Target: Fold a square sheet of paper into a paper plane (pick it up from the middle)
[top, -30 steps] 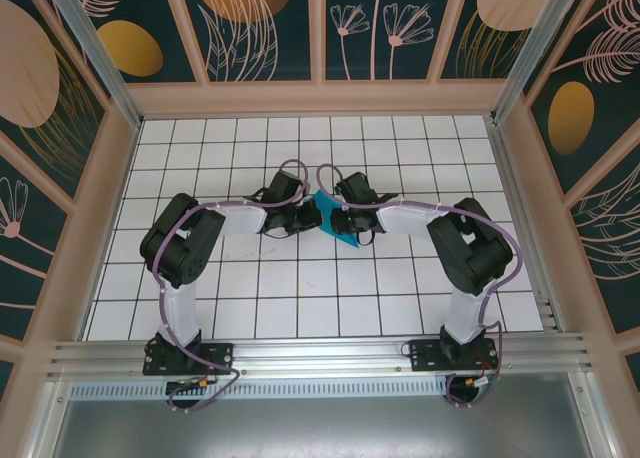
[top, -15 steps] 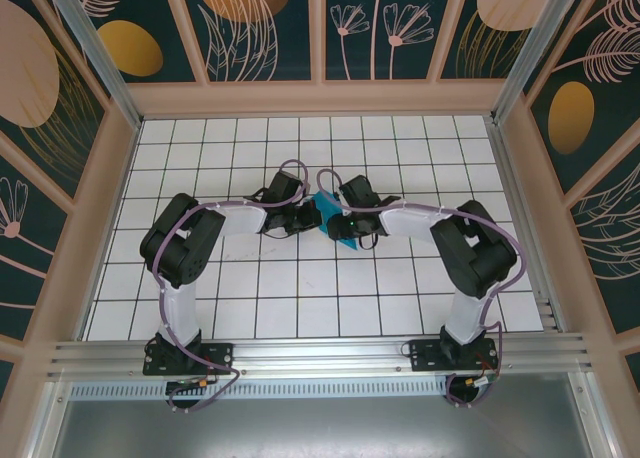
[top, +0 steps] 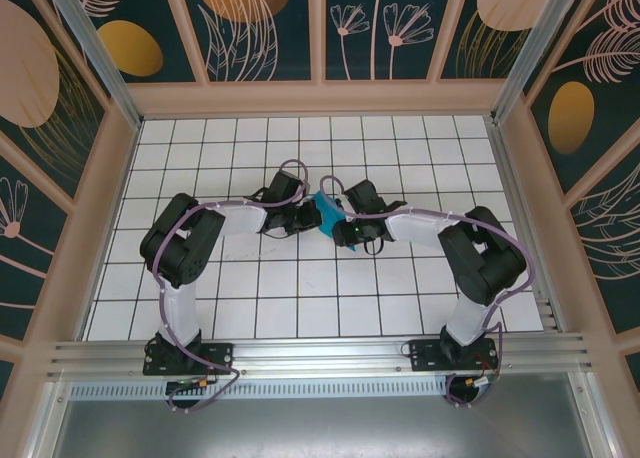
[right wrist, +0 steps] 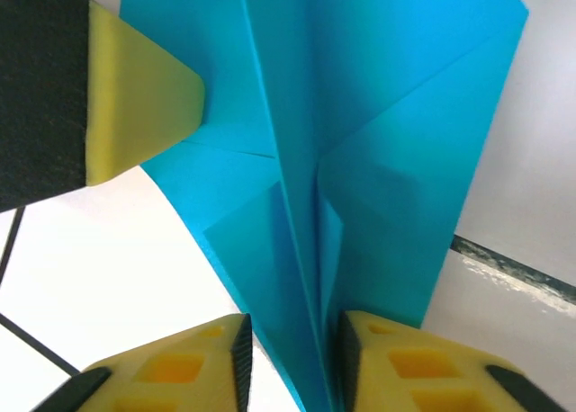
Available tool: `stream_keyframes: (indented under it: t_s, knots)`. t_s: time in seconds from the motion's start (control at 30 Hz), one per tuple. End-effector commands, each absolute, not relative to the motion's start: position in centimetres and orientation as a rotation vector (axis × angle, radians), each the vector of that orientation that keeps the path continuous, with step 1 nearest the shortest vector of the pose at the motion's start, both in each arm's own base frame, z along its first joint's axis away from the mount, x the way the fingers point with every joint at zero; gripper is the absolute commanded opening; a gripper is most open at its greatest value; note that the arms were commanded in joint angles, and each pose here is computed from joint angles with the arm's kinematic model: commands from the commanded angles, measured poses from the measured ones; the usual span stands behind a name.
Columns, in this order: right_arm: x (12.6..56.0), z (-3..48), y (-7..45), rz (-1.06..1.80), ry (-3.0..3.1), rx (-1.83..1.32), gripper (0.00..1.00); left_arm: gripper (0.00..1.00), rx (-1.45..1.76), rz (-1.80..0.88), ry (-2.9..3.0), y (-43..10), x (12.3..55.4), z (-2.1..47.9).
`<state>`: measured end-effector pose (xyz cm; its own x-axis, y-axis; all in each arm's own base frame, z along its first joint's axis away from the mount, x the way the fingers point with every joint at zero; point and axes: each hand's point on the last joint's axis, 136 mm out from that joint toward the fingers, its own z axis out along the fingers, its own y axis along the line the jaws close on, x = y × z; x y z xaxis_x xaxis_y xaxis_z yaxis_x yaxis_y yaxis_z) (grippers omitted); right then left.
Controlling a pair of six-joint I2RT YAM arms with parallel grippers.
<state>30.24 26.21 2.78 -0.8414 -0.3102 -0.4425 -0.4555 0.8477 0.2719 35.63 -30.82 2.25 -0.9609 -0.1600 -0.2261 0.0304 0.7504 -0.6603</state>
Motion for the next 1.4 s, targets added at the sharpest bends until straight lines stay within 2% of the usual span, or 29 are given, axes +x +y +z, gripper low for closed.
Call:
stream_keyframes:
  t_s: [0.0,0.3,0.7,0.9,1.0,1.07,1.1,1.2,1.37]
  knots:
    - [30.5,3.0,25.2,0.463,2.62,-0.575,0.29,0.0,-0.088,-0.994,2.693,-31.0,35.8,2.1]
    - [30.1,3.2,24.8,0.456,2.595,-0.603,0.3,0.0,-0.083,-0.996,2.694,-31.1,35.9,2.1]
    - [32.4,4.0,26.3,0.489,2.561,-0.518,0.19,0.0,-0.073,-1.008,2.7,-31.2,35.7,2.0]
    - [33.0,4.0,27.0,0.51,2.557,-0.508,0.19,0.0,-0.071,-1.012,2.699,-31.3,35.7,2.0]
    - [33.1,3.7,26.8,0.49,2.569,-0.503,0.1,0.01,-0.081,-1.012,2.694,-31.3,35.8,2.3]
    - [33.1,3.6,26.5,0.471,2.573,-0.494,0.03,0.06,-0.09,-1.007,2.684,-31.2,35.9,2.8]
    - [33.2,3.8,26.3,0.461,2.571,-0.485,0.03,0.12,-0.101,-0.993,2.674,-31.0,36.1,3.3]
    - [33.7,4.8,25.8,0.424,2.549,-0.435,0.02,0.3,-0.136,-0.952,2.636,-30.3,36.8,4.8]
    - [34.9,6.4,24.1,0.332,2.514,-0.27,0.02,0.47,-0.231,-0.886,2.572,-28.5,37.7,6.8]
